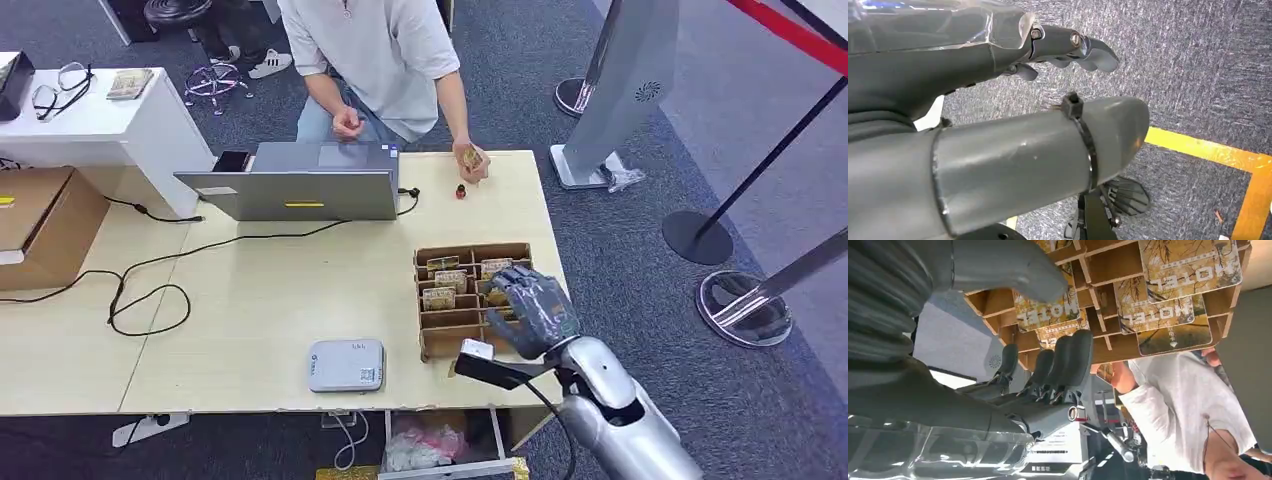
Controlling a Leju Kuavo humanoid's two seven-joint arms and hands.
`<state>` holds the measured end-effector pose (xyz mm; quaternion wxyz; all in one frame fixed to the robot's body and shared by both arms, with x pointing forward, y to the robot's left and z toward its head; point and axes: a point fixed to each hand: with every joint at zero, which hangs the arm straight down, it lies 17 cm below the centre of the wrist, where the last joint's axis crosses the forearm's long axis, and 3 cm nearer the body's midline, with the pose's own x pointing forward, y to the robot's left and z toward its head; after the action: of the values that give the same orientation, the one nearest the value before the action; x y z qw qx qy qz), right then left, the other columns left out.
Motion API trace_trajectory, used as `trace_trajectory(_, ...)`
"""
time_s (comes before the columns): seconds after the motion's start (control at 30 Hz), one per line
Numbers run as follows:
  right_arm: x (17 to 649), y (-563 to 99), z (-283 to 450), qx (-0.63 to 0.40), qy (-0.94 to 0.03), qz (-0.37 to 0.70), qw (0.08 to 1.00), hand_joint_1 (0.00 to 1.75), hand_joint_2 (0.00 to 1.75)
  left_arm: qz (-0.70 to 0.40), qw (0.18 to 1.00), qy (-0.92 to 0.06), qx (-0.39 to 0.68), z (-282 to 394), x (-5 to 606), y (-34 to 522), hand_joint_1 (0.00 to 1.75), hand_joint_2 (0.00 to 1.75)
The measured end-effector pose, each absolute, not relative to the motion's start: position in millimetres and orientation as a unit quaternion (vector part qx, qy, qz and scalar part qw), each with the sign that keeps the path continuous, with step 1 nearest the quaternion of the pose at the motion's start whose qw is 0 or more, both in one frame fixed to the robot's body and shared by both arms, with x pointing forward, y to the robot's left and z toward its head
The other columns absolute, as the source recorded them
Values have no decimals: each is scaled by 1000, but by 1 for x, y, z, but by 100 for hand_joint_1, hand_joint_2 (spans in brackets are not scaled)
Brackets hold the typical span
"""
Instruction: Pass the card to the sensor for recognition and then transmit it.
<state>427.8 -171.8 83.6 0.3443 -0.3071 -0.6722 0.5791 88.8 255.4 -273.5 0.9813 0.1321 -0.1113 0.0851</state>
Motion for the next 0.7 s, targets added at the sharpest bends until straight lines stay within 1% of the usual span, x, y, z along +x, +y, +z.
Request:
trace_trajectory(0.03, 428, -172, 83, -307, -672, 580, 344, 70, 175, 85, 981, -111, 132, -274, 89, 255, 0, 0)
trace_trajectory(0.27, 431, -171, 81, -304, -669, 583, 346, 72, 175, 82, 981, -112, 132, -274, 89, 256, 0, 0)
trace_trajectory(0.37, 434, -172, 82, -305, -667, 585, 344, 70, 175, 81, 982, -113, 132, -274, 90, 256, 0, 0)
trace_trajectory(0.53, 441, -172, 81, -305, -663, 592, 343, 73, 175, 83, 982, -112, 130, -274, 90, 256, 0, 0)
trace_trajectory(0.57, 442, -173, 80, -305, -661, 594, 343, 77, 175, 84, 982, -112, 131, -274, 90, 256, 0, 0)
trace_trajectory(0.7, 448, -173, 78, -304, -658, 600, 341, 75, 175, 85, 982, -111, 131, -274, 89, 257, 0, 0)
